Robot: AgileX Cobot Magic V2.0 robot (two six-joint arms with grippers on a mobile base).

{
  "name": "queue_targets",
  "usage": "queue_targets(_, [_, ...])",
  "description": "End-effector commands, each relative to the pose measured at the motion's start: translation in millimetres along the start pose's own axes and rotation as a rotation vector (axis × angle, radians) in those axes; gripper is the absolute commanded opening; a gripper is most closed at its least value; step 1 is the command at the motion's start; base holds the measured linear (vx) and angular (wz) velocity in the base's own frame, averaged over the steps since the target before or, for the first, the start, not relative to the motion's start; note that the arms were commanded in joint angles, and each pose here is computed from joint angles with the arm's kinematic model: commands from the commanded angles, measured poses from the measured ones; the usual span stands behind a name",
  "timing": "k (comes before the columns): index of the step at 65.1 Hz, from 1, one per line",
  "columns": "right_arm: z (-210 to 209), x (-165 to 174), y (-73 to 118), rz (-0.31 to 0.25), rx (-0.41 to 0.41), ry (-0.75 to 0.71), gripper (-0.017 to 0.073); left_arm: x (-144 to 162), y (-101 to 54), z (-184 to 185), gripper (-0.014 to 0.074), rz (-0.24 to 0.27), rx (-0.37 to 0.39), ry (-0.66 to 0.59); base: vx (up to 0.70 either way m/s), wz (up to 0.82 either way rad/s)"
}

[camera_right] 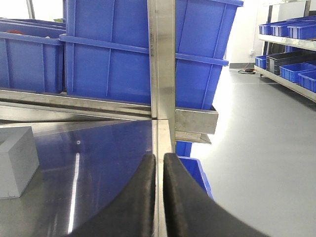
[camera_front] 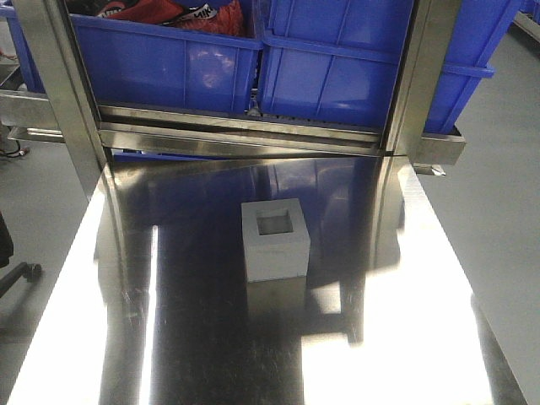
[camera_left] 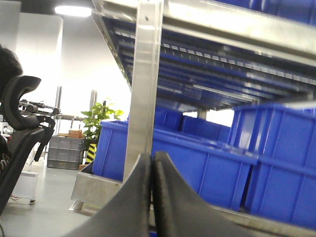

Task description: Sort gray base to blue bin

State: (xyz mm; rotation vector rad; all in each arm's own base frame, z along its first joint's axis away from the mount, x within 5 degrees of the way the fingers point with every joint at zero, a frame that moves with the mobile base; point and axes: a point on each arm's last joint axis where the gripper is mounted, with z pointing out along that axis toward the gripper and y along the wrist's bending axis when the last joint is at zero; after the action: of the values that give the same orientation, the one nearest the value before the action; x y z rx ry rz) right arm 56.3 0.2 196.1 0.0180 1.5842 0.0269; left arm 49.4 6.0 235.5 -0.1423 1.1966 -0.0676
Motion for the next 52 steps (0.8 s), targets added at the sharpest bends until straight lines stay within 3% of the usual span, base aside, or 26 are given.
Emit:
queue_targets(1, [-1,-7,0.1,-0.013,0.000,-0.083,-0.0004,-36,-5.8,9,-0.0006,-0.009,0.015,-0.050,0.00,0.00])
queue_targets(8, [-1,-7,0.1,-0.013,0.000,-0.083,-0.0004,-63,-15.6,33,-0.0006,0.153,0.049,0.132,0.00,0.00])
queue_targets(12, [-1,-7,0.1,-0.013,0.000,-0.083,-0.0004,-75,-19.3,50,-0.0006,0.192,0.060,0.238,0.00,0.00])
queue_targets(24, [-1,-7,0.1,-0.013,0.000,-0.083,-0.0004,-89,-25.4,89,-0.0006,0.193,0.070,0.455,0.00,0.00])
queue_targets(38, [-1,-7,0.1,-0.013,0.000,-0.083,-0.0004,-86,-25.6,97,0.0021,0.191,0.070,0.497,0.00,0.00])
queue_targets(46, [-1,-7,0.1,-0.013,0.000,-0.083,-0.0004,-86,-25.6,97,0.0157,0.191,0.070,0.497,0.00,0.00])
queue_targets(52, [-1,-7,0.1,-0.013,0.000,-0.083,-0.0004,-86,-25.8,97,0.0360,0.183,0.071,0.497,0.00,0.00])
